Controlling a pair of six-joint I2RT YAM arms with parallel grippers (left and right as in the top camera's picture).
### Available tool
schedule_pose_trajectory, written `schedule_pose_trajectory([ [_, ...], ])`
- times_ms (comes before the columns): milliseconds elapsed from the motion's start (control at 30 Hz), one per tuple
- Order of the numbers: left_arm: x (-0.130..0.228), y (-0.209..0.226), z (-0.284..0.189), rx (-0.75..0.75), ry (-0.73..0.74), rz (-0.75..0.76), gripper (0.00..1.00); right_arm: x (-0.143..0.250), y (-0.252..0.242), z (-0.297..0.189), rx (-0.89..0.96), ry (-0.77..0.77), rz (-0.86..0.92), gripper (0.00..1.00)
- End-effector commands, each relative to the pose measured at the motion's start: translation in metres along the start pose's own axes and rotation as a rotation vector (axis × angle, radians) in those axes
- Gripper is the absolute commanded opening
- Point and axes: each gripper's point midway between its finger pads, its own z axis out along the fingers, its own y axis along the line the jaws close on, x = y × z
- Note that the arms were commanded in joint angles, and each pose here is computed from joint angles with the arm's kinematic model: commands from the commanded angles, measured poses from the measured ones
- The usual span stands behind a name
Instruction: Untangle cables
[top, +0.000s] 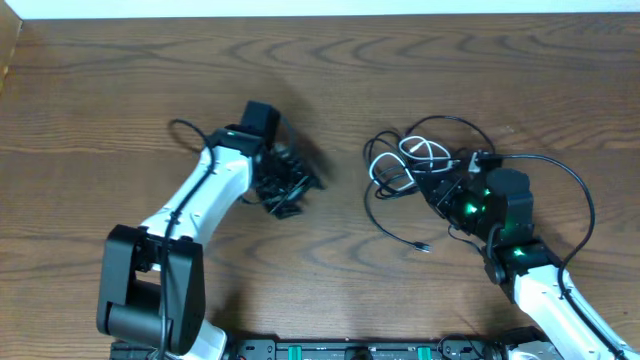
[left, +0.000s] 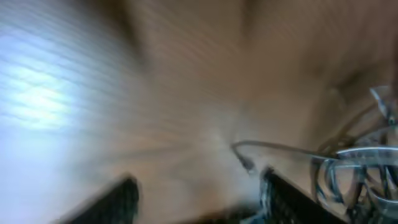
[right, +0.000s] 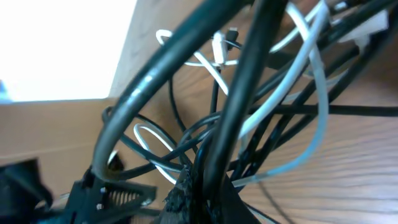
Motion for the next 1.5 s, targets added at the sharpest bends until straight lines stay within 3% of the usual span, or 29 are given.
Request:
schedule_pose_trajectory([
  [0, 0.033, -0.038, -0.004, 0.191, 0.149, 0.214, 0.7, 0.004, 0.013, 0.0, -0.042, 0.01, 0.081, 0.02],
  [333, 0.046, -0.054, -0.03, 0.248, 0.099, 0.314, 0.7, -0.014, 0.003, 0.002, 0.025, -0.146, 0.158, 0.02],
  [500, 0.057, -0.068, -0.051, 0.286, 0.038, 0.356, 0.7, -0.004, 0.009, 0.01, 0.008, -0.146, 0.258, 0.02],
  [600, 0.065, -0.068, -0.065, 0.284, -0.003, 0.378, 0.66, 0.006, 0.031, 0.017, -0.069, -0.12, 0.226, 0.01],
  [833, 0.08, -0.036, -0.121, 0.156, -0.283, 0.412, 0.63, 0.006, 0.038, 0.018, -0.086, -0.156, 0.158, 0.02],
  [967, 0.071, 0.014, -0.172, -0.025, -0.622, 0.287, 0.63, 0.007, 0.038, 0.019, -0.085, -0.153, 0.13, 0.02],
  [1067, 0.069, 0.031, -0.192, -0.021, -0.772, 0.23, 0.67, 0.009, 0.039, 0.019, -0.088, -0.142, 0.129, 0.02],
  [1167, 0.068, 0.031, -0.183, 0.094, -0.791, 0.173, 0.68, 0.014, 0.041, 0.02, -0.093, -0.119, 0.125, 0.02],
  [1367, 0.048, 0.045, -0.125, 0.212, -0.688, -0.064, 0.67, 0.026, 0.044, 0.022, -0.098, -0.087, 0.11, 0.01],
  [1467, 0.039, 0.043, -0.106, 0.266, -0.634, -0.197, 0.58, 0.03, 0.043, 0.022, -0.09, -0.077, 0.108, 0.02],
])
